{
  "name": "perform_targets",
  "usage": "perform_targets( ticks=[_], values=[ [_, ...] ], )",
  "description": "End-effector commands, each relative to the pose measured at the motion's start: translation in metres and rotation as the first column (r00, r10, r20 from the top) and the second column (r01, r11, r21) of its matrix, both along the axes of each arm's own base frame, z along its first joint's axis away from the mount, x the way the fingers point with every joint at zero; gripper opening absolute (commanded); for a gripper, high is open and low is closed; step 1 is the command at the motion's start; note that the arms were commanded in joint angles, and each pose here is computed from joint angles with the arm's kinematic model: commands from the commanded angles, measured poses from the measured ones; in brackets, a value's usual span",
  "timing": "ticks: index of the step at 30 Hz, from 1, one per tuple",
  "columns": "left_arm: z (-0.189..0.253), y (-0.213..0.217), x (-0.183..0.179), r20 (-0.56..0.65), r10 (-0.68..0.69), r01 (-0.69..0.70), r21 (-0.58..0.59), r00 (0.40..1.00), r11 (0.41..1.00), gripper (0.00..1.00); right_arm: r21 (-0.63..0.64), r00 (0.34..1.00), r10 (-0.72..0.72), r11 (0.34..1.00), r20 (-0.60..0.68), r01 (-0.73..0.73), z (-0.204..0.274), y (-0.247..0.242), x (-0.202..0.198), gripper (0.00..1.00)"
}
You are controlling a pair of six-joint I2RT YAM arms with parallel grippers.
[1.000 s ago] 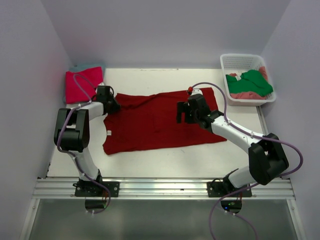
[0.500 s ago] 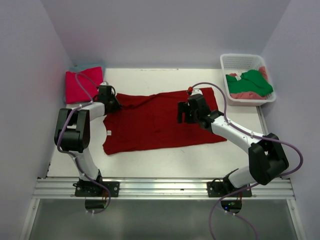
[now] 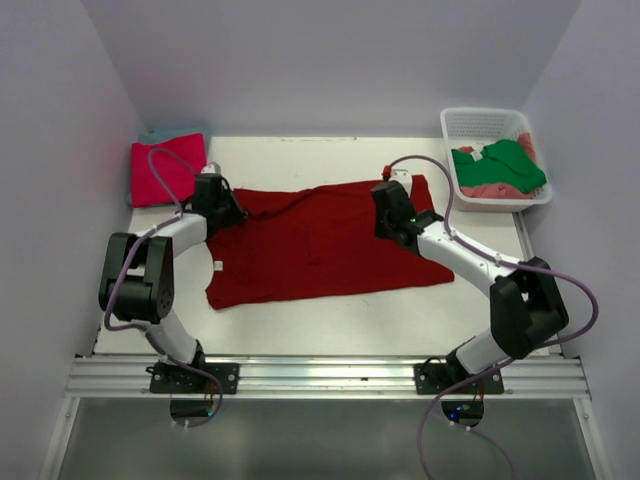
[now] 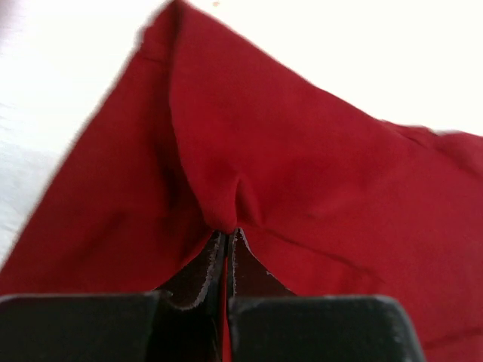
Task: Fold and stack the t-shirts
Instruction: Grap the side of the flattened tshirt furthest away from the robot with both arms
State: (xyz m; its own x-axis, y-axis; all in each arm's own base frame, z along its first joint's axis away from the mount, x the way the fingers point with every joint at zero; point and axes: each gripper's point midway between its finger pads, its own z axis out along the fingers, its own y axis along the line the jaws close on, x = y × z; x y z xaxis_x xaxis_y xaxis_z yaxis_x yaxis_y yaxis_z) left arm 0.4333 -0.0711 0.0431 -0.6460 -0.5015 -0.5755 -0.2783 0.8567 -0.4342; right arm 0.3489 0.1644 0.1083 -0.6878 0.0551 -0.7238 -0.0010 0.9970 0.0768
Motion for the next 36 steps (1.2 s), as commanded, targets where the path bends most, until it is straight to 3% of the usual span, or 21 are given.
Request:
perform_targets(
  ticks=[1, 5, 9, 15, 22, 36],
  values=[
    [0.07, -0.028, -0.001, 0.189, -0.076, 0.088, -0.058, 0.979, 0.994, 0.0, -0.171, 0.97, -0.232, 0.955, 0.072, 0.241, 0.013, -0.044, 0.034, 0.0],
    [0.093, -0.038, -0.022, 0.226, -0.11, 0.134, -0.096, 0.968, 0.986, 0.0, -0.215, 0.924, -0.382, 0.9, 0.033, 0.379, 0.005, -0.071, 0.073, 0.03],
    [0.111, -0.043, -0.041, 0.251, -0.139, 0.173, -0.118, 0.958, 0.978, 0.0, -0.179, 0.881, -0.474, 0.867, -0.004, 0.465, -0.009, -0.092, 0.108, 0.37],
    [0.116, -0.046, -0.064, 0.237, -0.167, 0.204, -0.14, 0.957, 0.969, 0.0, -0.258, 0.86, -0.51, 0.83, 0.006, 0.494, -0.029, -0.121, 0.156, 0.65],
    [0.11, -0.051, -0.078, 0.227, -0.184, 0.225, -0.172, 0.956, 0.959, 0.0, -0.262, 0.872, -0.485, 0.852, -0.065, 0.454, -0.064, -0.14, 0.198, 0.68],
    [0.11, -0.056, -0.092, 0.221, -0.213, 0.255, -0.183, 0.952, 0.949, 0.0, -0.181, 0.901, -0.434, 0.885, 0.01, 0.428, -0.053, -0.146, 0.258, 0.69]
  ],
)
